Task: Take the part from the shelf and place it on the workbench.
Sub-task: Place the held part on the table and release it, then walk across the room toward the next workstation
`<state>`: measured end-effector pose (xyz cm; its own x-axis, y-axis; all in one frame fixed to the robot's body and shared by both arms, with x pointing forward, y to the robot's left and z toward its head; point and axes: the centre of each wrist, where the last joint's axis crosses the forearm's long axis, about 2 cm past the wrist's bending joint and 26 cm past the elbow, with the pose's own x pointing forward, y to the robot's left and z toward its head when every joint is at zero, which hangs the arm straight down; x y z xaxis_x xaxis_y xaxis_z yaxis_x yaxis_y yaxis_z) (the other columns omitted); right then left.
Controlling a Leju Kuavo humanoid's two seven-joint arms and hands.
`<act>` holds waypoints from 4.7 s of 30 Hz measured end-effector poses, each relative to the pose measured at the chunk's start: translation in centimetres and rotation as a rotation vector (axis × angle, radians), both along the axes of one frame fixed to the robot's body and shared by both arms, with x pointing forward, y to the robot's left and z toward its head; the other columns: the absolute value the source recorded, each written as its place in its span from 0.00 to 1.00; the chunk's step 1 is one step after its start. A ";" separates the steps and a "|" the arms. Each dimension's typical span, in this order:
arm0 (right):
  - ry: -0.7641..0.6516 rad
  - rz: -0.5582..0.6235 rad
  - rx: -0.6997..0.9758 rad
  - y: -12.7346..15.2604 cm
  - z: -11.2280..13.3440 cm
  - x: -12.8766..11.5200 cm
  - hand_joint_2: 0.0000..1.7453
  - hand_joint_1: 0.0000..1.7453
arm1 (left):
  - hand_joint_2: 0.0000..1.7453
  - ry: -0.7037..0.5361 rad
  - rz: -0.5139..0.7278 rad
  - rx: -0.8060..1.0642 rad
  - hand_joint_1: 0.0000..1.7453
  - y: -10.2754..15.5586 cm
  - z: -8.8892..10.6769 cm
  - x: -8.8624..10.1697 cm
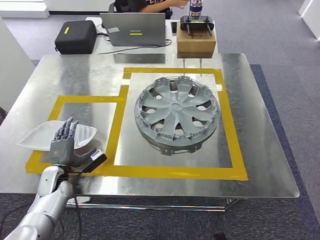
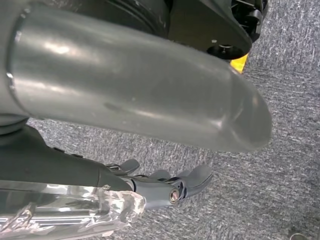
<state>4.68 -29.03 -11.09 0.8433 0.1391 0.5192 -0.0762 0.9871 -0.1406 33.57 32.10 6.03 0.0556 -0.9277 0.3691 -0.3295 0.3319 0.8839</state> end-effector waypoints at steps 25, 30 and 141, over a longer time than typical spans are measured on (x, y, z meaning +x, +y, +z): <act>0.016 -0.074 0.006 0.5 -0.1 -0.7 0.00 0.00 | 0.00 -0.260 -0.202 -0.168 0.00 -4.7 3.5 -5.8; 0.020 -0.114 0.013 1.0 -0.1 -1.0 0.00 0.00 | 0.00 -0.334 -0.243 -0.245 0.00 -5.8 4.6 -8.9; 0.029 -0.046 -0.007 0.9 -0.2 -1.8 0.00 0.00 | 0.00 0.669 0.697 -1.357 0.00 -7.6 -16.8 -29.0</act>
